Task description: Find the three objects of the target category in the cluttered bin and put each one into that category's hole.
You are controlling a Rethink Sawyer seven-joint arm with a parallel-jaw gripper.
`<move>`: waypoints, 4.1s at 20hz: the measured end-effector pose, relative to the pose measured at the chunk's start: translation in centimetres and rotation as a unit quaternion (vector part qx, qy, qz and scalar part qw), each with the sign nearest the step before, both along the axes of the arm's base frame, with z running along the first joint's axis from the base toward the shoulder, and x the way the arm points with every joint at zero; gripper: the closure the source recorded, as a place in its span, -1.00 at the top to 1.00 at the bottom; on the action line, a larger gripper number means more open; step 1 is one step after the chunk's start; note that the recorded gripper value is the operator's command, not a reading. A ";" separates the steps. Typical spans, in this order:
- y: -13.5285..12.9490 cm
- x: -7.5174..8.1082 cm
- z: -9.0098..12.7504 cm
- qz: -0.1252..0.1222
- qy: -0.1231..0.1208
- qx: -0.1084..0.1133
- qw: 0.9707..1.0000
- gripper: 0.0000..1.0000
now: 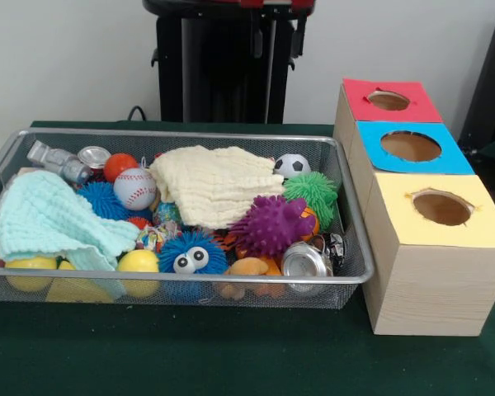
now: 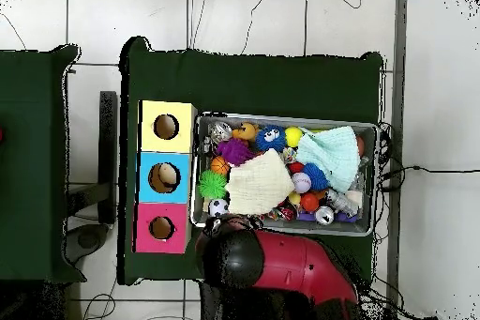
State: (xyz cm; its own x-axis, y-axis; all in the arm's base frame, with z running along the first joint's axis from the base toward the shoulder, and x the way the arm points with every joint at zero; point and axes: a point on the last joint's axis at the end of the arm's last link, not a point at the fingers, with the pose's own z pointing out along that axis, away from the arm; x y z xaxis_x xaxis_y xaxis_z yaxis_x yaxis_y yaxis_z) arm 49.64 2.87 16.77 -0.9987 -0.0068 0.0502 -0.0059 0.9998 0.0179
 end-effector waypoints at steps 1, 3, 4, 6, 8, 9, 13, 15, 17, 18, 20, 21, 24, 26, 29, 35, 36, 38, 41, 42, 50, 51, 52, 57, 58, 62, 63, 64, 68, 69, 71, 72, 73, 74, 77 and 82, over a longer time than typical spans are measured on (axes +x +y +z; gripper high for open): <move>-0.3 0.4 -0.5 0.004 0.001 0.000 1.000 1.00; -0.6 1.3 -1.1 0.010 0.000 0.001 1.000 1.00; -0.8 1.7 -1.5 0.013 -0.001 0.001 1.000 1.00; -1.1 2.7 -2.3 0.019 -0.002 0.002 1.000 1.00; -1.3 3.7 -3.0 0.026 -0.005 0.004 1.000 1.00; -1.3 4.3 -3.4 0.029 -0.007 0.004 1.000 1.00; -1.5 6.3 -4.7 0.042 -0.014 0.005 0.999 1.00; -1.6 7.4 -5.4 0.046 -0.019 0.004 0.999 1.00; -1.7 8.3 -6.0 0.051 -0.023 0.004 0.998 1.00; -1.7 8.6 -6.2 0.053 -0.025 0.004 0.998 1.00; -1.7 9.5 -6.8 0.057 -0.033 0.004 0.998 1.00; -1.7 9.9 -7.1 0.060 -0.039 0.004 0.997 1.00; -1.7 11.0 -7.8 0.068 -0.055 0.002 0.996 1.00; -1.7 11.8 -8.3 0.074 -0.069 0.000 0.995 1.00; -1.8 13.0 -8.9 0.078 -0.092 0.001 0.993 1.00; -3.6 14.7 -10.5 0.079 -0.135 -0.008 0.988 1.00; -3.9 14.9 -10.7 0.079 -0.140 -0.010 0.987 1.00; -4.6 15.2 -11.4 0.080 -0.150 -0.013 0.985 1.00; -5.1 15.6 -12.6 0.084 -0.159 -0.016 0.984 1.00; -5.3 15.8 -13.0 0.085 -0.161 -0.017 0.983 1.00; -5.0 15.8 -17.4 0.095 -0.172 -0.012 0.980 1.00; -4.9 15.8 -17.8 0.095 -0.173 -0.011 0.980 1.00; -4.8 15.8 -18.2 0.096 -0.174 -0.010 0.980 1.00; -3.7 15.7 -20.1 0.102 -0.182 -0.006 0.978 1.00; -3.4 15.7 -20.4 0.103 -0.185 -0.005 0.977 1.00; -3.4 15.9 -20.6 0.103 -0.193 -0.005 0.976 1.00; -3.4 16.0 -20.6 0.102 -0.195 -0.005 0.975 1.00; -3.4 16.1 -20.6 0.102 -0.197 -0.006 0.975 1.00; -3.6 16.1 -20.6 0.102 -0.196 -0.008 0.975 1.00; -3.7 16.1 -20.6 0.102 -0.196 -0.009 0.975 1.00; -3.9 16.0 -20.6 0.105 -0.194 -0.016 0.975 1.00; -3.9 16.0 -20.6 0.106 -0.194 -0.017 0.975 1.00; -3.9 16.0 -20.6 0.107 -0.194 -0.019 0.975 1.00; -3.9 16.0 -20.6 0.108 -0.194 -0.021 0.975 1.00; -4.2 15.9 -20.6 0.112 -0.192 -0.029 0.975 -1.00; -4.6 15.9 -20.7 0.112 -0.191 -0.033 0.975 -1.00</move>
State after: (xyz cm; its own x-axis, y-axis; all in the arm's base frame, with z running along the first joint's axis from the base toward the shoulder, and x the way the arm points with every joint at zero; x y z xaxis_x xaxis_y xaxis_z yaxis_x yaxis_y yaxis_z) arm 65.52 -1.69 -3.90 -0.9184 -0.2356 -0.3177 -0.2170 0.9717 -0.0935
